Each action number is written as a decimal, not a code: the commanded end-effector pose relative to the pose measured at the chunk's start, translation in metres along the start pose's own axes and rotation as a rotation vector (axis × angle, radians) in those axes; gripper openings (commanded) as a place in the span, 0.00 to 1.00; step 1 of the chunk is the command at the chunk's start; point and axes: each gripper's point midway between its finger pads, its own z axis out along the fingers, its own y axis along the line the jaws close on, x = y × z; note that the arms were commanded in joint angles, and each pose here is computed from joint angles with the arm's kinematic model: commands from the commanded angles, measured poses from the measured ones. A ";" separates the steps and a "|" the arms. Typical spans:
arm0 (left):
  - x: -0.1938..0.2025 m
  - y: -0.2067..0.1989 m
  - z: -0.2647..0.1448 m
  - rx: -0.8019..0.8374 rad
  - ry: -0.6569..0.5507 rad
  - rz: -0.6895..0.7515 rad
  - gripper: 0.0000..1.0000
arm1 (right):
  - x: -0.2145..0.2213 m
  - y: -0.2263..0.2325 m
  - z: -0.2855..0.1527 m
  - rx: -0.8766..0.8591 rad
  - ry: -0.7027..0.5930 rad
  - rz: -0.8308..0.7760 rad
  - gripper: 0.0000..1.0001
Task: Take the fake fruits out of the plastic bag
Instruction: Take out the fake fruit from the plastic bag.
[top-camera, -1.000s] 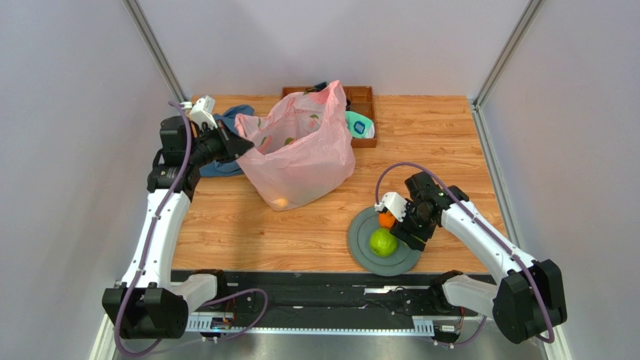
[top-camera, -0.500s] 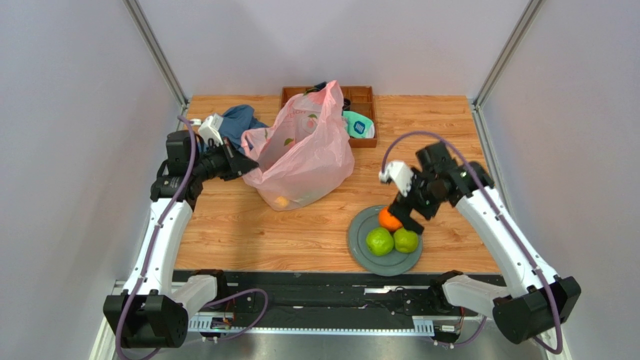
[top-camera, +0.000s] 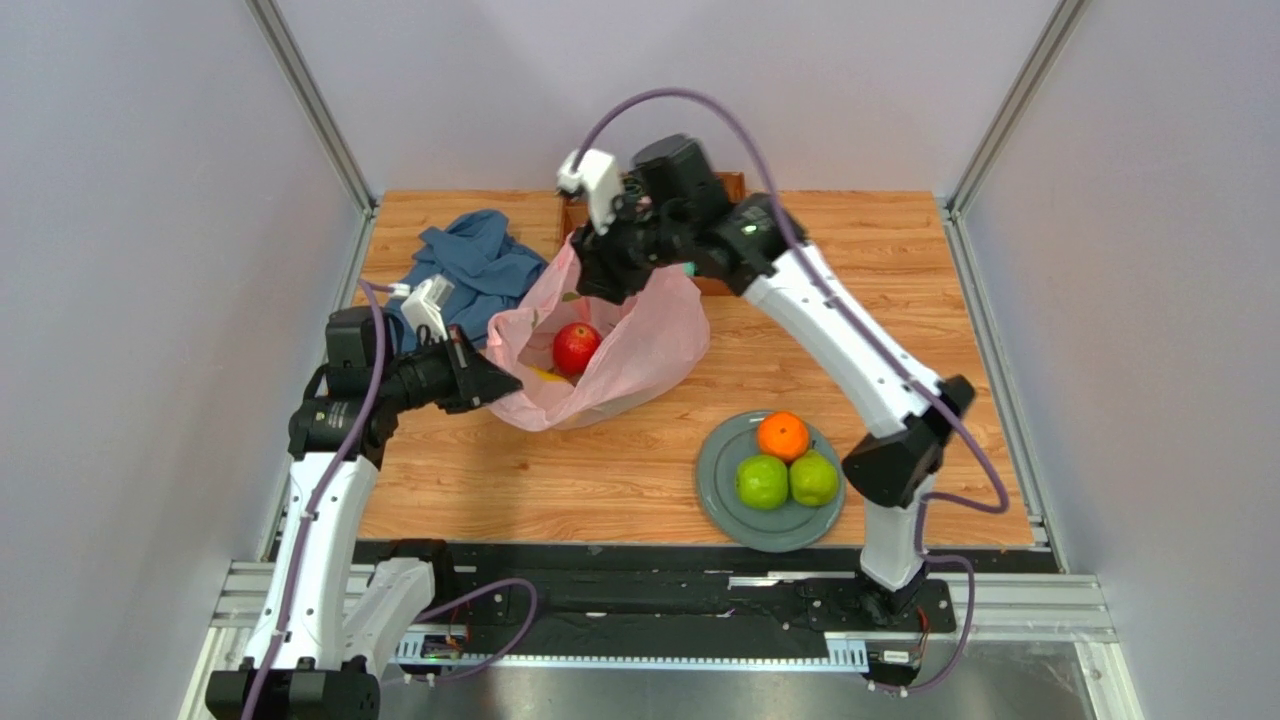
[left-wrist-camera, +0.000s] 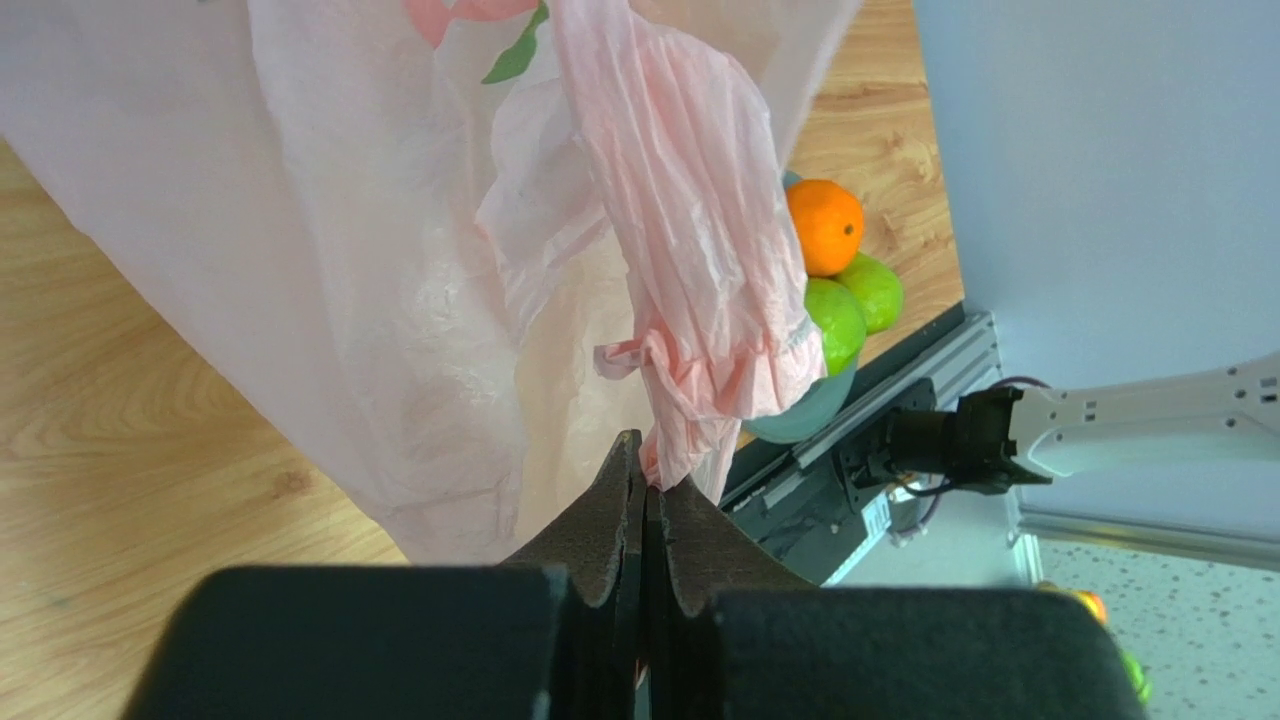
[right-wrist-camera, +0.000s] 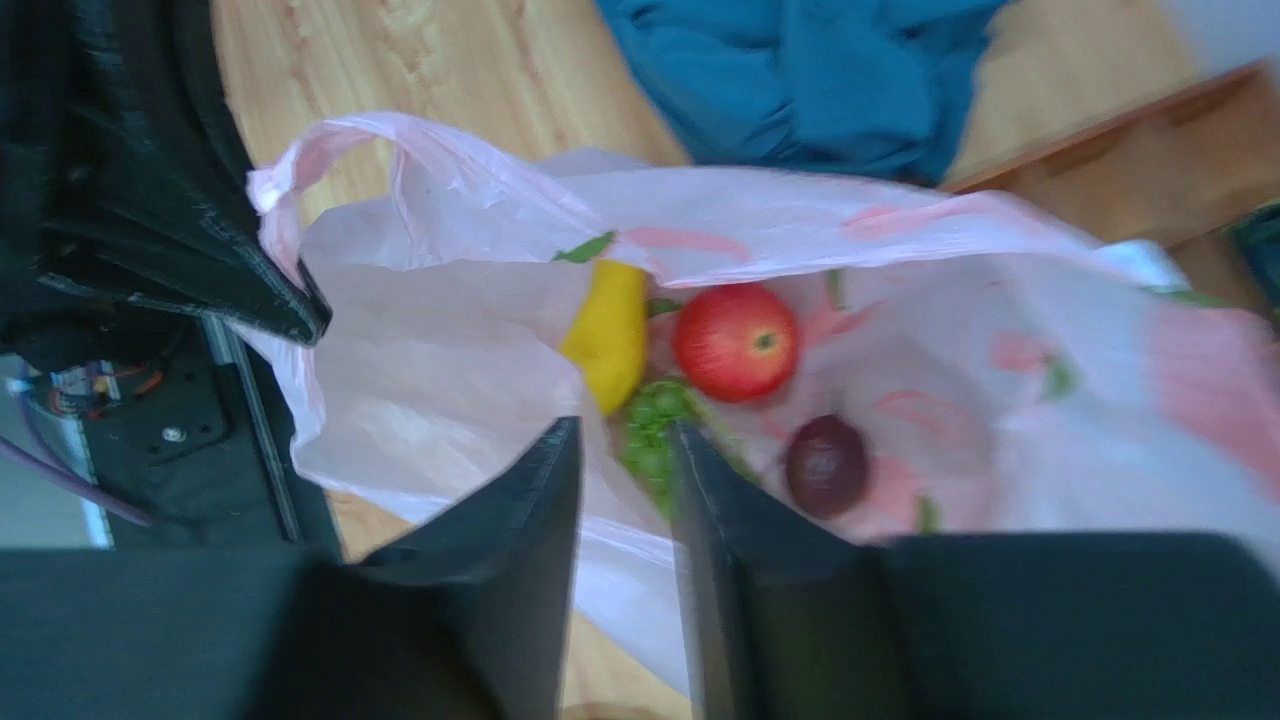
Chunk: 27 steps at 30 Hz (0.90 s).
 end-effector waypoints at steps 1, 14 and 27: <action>-0.027 -0.032 -0.023 0.049 -0.105 0.170 0.00 | 0.021 0.001 0.045 0.028 0.070 0.067 0.24; -0.017 -0.057 -0.038 0.144 -0.106 0.155 0.00 | 0.139 0.041 0.124 -0.010 0.377 0.129 0.72; -0.025 -0.061 -0.046 0.122 -0.160 0.206 0.00 | 0.195 0.085 0.175 -0.154 0.508 0.048 0.93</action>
